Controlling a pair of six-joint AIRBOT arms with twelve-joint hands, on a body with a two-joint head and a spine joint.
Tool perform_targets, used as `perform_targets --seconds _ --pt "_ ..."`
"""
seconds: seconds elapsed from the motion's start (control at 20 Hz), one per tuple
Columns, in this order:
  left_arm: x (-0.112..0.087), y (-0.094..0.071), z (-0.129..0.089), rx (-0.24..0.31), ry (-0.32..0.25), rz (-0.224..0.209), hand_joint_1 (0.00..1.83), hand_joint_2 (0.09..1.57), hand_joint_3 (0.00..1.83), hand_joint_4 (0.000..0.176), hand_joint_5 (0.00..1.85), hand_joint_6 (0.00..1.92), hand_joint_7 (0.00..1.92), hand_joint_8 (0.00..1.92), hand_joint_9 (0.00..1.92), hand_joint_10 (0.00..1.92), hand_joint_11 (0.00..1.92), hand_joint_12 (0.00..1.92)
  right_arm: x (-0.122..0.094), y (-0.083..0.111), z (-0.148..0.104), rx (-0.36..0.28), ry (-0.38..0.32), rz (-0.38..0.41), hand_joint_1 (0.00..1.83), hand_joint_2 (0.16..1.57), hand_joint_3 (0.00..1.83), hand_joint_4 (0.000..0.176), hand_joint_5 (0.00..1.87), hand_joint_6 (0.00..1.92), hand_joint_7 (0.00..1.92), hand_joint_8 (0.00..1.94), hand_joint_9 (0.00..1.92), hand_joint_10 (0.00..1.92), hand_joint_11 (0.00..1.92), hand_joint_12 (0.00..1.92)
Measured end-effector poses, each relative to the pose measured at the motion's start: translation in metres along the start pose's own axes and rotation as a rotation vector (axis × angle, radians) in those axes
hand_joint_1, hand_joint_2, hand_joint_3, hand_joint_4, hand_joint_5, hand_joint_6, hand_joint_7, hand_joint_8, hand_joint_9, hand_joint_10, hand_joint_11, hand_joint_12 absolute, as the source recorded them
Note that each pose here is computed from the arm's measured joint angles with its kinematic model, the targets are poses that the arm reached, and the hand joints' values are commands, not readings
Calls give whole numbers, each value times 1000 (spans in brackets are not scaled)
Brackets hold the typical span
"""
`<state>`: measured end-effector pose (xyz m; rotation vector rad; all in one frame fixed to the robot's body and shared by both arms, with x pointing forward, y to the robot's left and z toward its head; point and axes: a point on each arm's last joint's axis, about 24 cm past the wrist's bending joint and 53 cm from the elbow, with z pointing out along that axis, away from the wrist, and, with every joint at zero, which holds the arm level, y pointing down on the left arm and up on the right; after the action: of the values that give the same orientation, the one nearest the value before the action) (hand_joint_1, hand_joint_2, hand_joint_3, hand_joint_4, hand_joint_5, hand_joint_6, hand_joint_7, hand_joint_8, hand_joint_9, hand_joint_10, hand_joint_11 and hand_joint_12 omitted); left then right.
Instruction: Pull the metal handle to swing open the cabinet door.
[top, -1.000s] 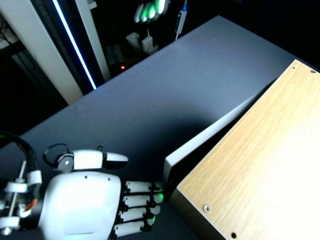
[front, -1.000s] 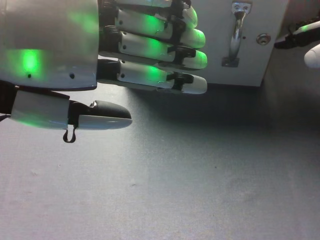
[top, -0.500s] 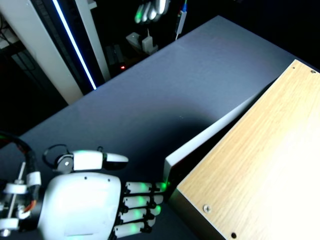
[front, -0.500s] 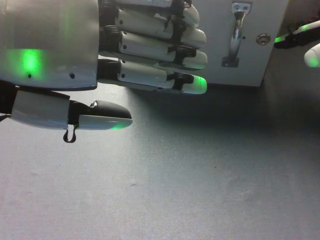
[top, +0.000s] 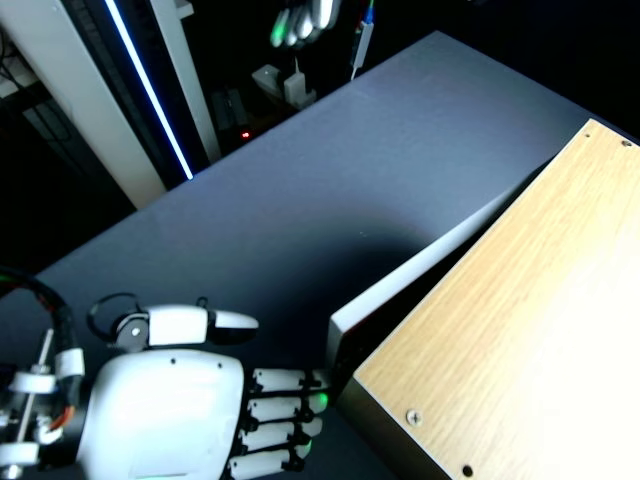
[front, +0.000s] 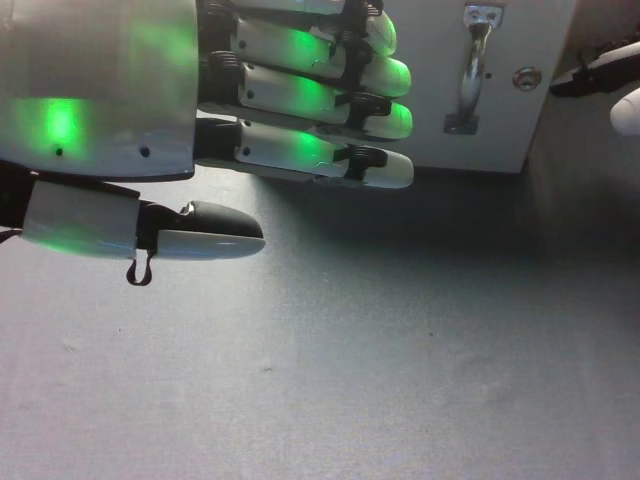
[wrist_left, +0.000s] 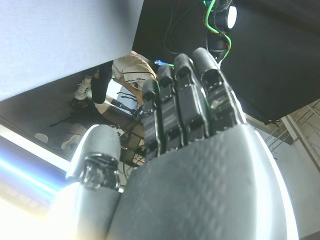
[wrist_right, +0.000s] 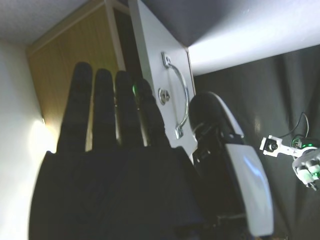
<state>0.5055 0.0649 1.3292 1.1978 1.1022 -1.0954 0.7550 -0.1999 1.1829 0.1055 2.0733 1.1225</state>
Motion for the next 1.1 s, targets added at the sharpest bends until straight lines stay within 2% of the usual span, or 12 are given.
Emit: perform_targets --seconds 0.35,0.9,1.1 --pt "0 0 0 0 0 0 0 1571 112 0 343 1 347 2 326 3 8 777 -3 -2 -1 5 -7 1 0 1571 111 0 86 0 116 2 110 1 0 419" --pt "0 0 0 0 0 0 0 1571 106 0 371 10 367 9 336 8 26 765 8 9 12 11 -22 -13 0 1571 93 0 107 3 113 2 101 1 0 376" --pt "0 0 0 0 0 0 0 1571 94 0 363 1 358 1 332 2 31 749 15 14 12 -2 -3 -15 0 1571 93 0 125 6 124 4 110 3 0 412"
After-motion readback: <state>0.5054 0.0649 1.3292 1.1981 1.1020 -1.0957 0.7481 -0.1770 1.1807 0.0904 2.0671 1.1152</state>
